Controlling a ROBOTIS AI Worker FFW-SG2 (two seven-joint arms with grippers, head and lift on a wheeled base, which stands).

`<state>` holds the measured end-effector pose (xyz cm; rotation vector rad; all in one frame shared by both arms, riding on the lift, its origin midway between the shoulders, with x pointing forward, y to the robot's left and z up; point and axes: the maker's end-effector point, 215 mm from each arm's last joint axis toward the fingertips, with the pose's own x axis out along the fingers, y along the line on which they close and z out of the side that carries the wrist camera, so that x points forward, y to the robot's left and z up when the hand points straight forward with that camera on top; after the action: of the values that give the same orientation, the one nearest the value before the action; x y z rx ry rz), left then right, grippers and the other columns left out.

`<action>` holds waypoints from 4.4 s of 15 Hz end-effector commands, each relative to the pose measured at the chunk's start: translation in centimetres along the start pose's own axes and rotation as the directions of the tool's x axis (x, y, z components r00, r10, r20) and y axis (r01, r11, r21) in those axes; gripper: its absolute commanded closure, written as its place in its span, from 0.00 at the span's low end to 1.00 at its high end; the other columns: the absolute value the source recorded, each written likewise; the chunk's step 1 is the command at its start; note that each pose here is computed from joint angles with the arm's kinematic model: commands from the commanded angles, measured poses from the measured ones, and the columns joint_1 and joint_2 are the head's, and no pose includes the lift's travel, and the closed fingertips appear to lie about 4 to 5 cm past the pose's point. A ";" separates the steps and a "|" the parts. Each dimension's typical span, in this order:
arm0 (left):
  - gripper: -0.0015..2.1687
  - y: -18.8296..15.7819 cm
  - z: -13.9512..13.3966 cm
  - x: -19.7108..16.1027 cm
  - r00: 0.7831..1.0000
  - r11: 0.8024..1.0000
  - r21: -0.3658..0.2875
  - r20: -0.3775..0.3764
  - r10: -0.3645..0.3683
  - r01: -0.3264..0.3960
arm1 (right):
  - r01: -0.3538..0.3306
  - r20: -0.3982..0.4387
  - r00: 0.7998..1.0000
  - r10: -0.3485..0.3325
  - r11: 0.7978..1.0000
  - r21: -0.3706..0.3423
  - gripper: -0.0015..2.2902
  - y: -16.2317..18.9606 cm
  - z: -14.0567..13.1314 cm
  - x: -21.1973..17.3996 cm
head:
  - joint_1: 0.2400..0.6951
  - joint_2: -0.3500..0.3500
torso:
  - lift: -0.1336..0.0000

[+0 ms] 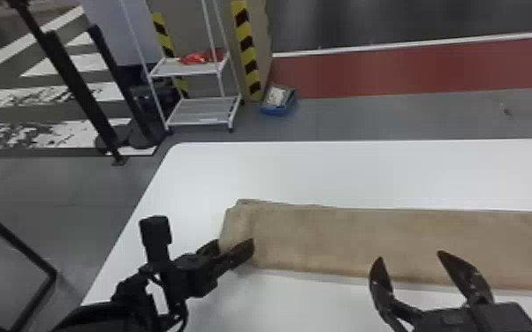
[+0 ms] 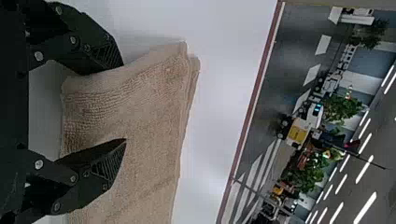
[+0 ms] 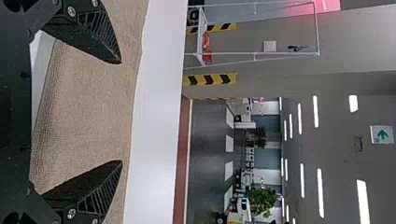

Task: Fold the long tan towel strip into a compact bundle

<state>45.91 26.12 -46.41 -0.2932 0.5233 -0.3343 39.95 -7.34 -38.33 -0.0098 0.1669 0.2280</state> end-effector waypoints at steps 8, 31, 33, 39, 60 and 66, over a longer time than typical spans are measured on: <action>0.62 1.1 3.1 -5.1 0.989 0.997 -0.042 0.134 -0.062 0.069 | 0.000 -0.009 1.000 0.000 1.000 -0.002 0.06 -0.1 -0.5 0.5 | 1.00 0.87 | 0.10; 0.62 -25.6 6.6 0.5 0.971 0.935 0.284 0.046 -0.235 0.213 | 0.268 -0.005 0.963 -0.268 0.963 0.023 0.06 -13.5 -0.2 -2.5 | 1.00 0.38 | 0.10; 0.62 -27.1 5.9 1.4 0.969 0.928 0.300 0.041 -0.244 0.221 | 0.337 -0.007 0.941 -0.337 0.941 0.038 0.06 -17.5 -0.1 -3.7 | 1.00 0.23 | 0.10; 0.00 -30.2 1.5 3.9 0.965 0.909 0.325 -0.041 -0.260 0.260 | 0.378 -0.008 0.926 -0.378 0.925 0.042 0.06 -20.6 0.2 -4.7 | 1.00 0.00 | 0.10; 0.02 -42.4 -3.6 4.8 0.911 0.807 0.426 -0.144 -0.385 0.409 | 0.330 -0.009 0.944 -0.330 0.942 0.061 0.06 -17.8 0.4 -3.7 | 1.00 0.00 | 0.10; 0.02 -40.7 -3.8 6.1 0.925 0.816 0.436 -0.153 -0.349 0.380 | 0.328 -0.012 0.945 -0.328 0.943 0.056 0.06 -18.1 0.0 -3.5 | 1.00 0.00 | 0.10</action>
<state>39.07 -13.82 -37.80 0.0848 0.4354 -0.8382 40.60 -25.65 -37.85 0.0199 0.1717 -0.1102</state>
